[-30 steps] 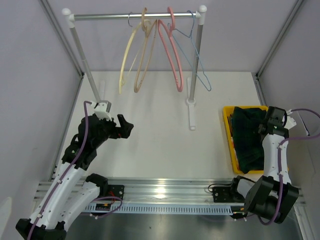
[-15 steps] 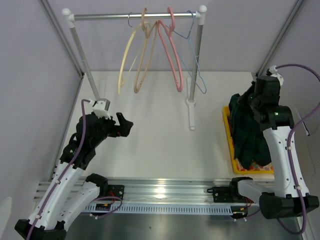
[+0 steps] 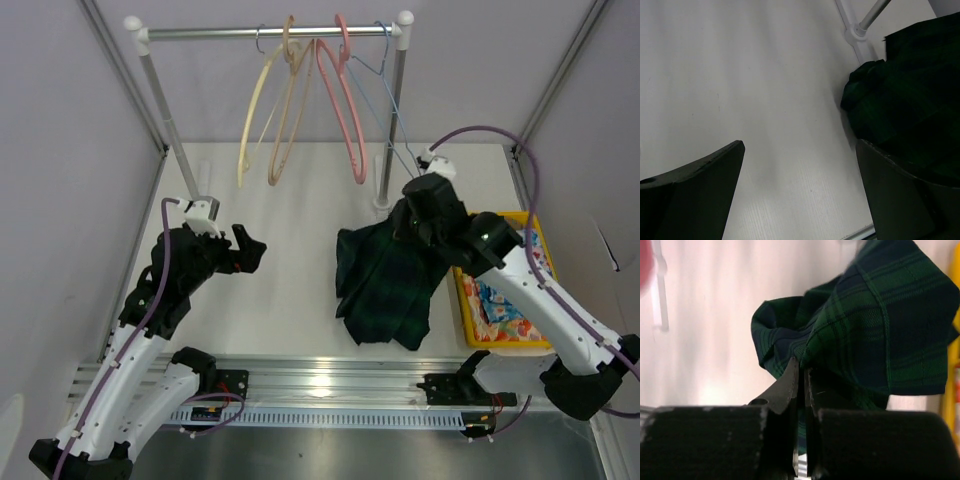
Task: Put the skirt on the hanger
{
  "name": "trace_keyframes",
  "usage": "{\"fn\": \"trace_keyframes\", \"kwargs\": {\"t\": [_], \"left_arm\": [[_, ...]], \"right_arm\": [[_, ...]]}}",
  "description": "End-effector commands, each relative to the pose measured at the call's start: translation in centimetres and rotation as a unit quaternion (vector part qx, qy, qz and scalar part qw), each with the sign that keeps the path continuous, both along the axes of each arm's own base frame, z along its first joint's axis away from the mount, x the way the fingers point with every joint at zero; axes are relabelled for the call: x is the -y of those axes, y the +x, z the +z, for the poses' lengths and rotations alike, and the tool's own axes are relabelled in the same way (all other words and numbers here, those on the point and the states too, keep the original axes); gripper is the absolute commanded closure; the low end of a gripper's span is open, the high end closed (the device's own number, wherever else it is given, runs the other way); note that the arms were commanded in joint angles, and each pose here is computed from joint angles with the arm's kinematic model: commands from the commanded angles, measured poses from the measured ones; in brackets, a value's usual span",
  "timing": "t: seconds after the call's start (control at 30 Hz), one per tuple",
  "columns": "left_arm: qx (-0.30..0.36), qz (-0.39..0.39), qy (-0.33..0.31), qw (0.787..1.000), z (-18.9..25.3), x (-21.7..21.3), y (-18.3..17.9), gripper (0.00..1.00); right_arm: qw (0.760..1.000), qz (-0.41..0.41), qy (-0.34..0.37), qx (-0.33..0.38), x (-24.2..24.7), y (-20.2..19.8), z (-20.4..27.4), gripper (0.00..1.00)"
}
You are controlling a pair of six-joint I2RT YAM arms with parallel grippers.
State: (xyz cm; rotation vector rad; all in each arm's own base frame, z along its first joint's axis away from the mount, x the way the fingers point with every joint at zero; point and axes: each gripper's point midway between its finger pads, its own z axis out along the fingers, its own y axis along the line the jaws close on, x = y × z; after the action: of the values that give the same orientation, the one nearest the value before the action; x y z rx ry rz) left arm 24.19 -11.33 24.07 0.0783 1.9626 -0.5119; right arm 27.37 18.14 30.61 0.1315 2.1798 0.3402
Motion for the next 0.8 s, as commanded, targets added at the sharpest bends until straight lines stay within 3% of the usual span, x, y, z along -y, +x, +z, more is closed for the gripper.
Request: {"fn": "trace_keyframes", "kwargs": {"t": [0.0,0.27,0.3,0.4,0.47,0.5,0.6,0.77], "left_arm": [[0.019,-0.014,-0.018,1.000,2.1,0.7,-0.1,0.00],[-0.025,-0.024,-0.044,0.998,0.1,1.7,-0.4,0.01],[-0.035,-0.025,-0.048,0.998,-0.7,1.9,-0.5,0.00],[-0.058,-0.028,-0.067,0.996,-2.1,2.4,-0.7,0.01],[-0.068,-0.027,-0.079,0.994,-2.5,2.7,-0.7,0.01],[-0.078,-0.029,-0.083,0.993,-3.4,3.0,-0.7,0.01],[-0.097,-0.037,-0.104,0.989,-4.4,3.8,-0.6,0.01],[-0.118,-0.057,-0.140,0.982,-5.7,5.3,-0.5,0.01]], "right_arm": [[0.999,-0.018,0.033,0.010,-2.9,0.6,-2.0,1.00],[0.995,0.092,0.011,-0.028,-13.8,-3.0,-10.1,0.98],[0.994,0.107,0.012,-0.031,-14.9,-3.6,-10.6,0.94],[0.988,0.150,0.015,-0.039,-17.9,-5.2,-12.1,0.62],[0.983,0.179,0.025,-0.035,-19.2,-6.0,-12.0,0.49],[0.982,0.185,0.026,-0.033,-19.3,-6.2,-11.9,0.36],[0.982,0.186,0.025,-0.023,-18.7,-6.4,-11.1,0.24],[0.985,0.168,0.026,-0.005,-16.1,-6.6,-9.2,0.18]]}}
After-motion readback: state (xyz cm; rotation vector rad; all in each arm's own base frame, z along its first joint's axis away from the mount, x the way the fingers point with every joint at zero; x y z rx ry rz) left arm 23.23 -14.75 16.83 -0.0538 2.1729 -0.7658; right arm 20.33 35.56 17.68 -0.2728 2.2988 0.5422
